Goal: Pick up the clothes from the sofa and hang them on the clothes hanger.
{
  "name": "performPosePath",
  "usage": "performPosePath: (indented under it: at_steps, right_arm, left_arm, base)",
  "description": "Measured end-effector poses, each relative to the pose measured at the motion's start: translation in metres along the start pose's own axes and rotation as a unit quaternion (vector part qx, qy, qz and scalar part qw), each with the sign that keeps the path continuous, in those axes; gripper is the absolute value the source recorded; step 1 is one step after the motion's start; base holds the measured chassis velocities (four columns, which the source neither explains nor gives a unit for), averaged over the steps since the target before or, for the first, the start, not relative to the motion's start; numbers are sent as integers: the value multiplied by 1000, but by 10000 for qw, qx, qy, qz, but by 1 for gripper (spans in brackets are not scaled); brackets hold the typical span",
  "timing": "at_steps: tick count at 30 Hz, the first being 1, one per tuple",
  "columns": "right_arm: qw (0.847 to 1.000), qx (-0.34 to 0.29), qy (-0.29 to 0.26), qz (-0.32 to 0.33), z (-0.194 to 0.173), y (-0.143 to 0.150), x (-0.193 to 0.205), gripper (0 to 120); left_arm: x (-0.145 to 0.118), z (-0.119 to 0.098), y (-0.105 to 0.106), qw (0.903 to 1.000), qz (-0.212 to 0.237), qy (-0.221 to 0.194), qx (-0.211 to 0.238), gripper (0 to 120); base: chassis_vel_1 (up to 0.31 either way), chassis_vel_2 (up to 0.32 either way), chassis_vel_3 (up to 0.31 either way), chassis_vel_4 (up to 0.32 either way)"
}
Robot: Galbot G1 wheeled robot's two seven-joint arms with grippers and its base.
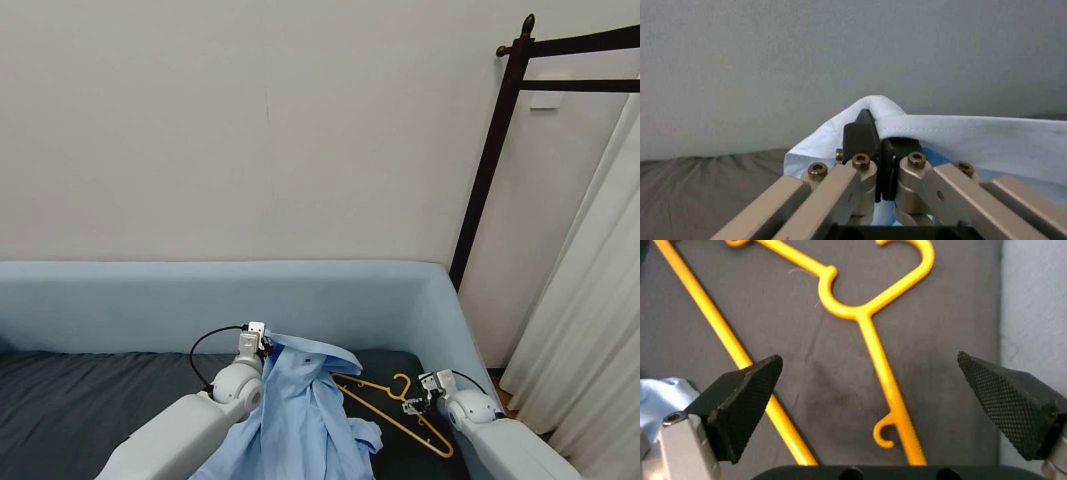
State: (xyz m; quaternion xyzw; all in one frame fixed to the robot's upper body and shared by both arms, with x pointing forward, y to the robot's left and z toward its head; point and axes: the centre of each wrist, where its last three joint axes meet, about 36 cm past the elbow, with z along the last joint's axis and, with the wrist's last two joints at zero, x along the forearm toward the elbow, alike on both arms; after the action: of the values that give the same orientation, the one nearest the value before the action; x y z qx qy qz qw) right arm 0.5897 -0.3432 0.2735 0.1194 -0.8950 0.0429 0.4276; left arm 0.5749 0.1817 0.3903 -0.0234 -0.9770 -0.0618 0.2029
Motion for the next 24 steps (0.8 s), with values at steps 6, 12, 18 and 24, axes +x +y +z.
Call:
performPosePath:
  at_steps: [6,12,18,24]
  right_arm:
    - [10000,23,50,-77,12,-5,-10,100]
    - [9999,-17,2,-121,10,2,-17,91]
    - [10000,20,42,69,8,-12,-20,89]
    - [9999,7,109,19,15,-10,-25,78]
  left_arm:
    - [0,-2,1,10000,15,-20,13,0]
    - [8,8,0,10000,84,26,31,0]
    - [11,9,2,9999,92,12,72,0]
    - [11,1,8,9999,79,-58,68,0]
  base:
    - [0,0,0,0]
    - [0,0,0,0]
    - [0,0,0,0]
    - [0,0,0,0]
